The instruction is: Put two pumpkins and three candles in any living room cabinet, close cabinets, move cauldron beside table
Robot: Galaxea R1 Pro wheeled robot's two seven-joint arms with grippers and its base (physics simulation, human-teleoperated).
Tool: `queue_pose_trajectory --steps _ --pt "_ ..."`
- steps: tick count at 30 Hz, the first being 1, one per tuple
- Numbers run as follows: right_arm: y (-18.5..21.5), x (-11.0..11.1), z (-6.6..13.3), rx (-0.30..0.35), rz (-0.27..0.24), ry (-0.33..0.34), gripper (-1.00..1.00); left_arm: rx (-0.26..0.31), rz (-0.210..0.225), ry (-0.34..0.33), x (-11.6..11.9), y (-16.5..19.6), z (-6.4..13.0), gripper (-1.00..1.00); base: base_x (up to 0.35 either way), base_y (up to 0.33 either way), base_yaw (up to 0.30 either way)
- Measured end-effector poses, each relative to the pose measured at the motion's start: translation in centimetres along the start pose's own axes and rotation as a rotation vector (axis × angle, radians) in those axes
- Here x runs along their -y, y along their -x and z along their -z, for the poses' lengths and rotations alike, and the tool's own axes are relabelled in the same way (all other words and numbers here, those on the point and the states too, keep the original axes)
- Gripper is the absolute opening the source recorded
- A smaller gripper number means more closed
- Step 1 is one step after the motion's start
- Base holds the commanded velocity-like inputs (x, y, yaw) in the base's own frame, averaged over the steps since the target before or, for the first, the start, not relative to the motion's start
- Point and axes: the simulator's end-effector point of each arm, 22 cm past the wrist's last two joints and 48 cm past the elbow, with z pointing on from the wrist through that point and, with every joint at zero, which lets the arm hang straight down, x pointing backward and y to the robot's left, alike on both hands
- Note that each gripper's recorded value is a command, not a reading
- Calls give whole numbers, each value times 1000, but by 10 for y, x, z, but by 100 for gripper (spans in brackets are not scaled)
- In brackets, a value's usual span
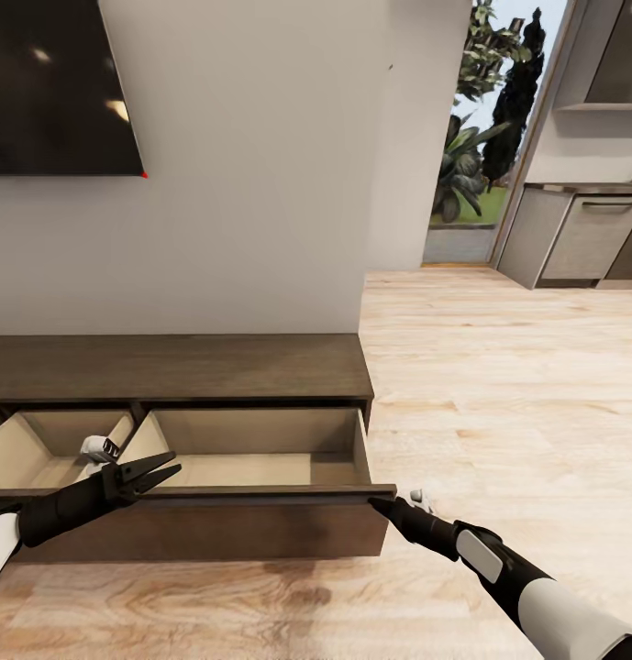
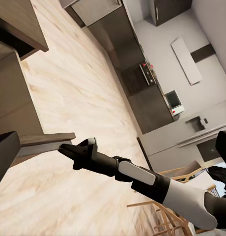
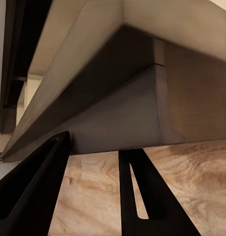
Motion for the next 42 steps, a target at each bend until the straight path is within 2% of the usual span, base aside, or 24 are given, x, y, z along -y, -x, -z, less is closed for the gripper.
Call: queue_pose_trajectory --steps 11,12,13,14,15,42 --pt "0 0 0 -2 4 -1 -100 0 0 0 0 0 0 100 0 0 0" --pt "0 0 0 -2 6 -2 100 0 0 0 0 0 0 100 0 0 0" --pt "-4 -12 -1 -16 16 49 100 0 0 0 0 0 0 100 0 0 0" --pt "-1 -22 -3 -13 24 72 100 0 0 0 0 0 0 100 0 0 0" --pt "4 -26 -2 1 10 85 100 0 0 0 0 0 0 100 0 0 0" --pt "2 -26 -3 -1 4 84 100 0 0 0 0 0 0 100 -17 0 0"
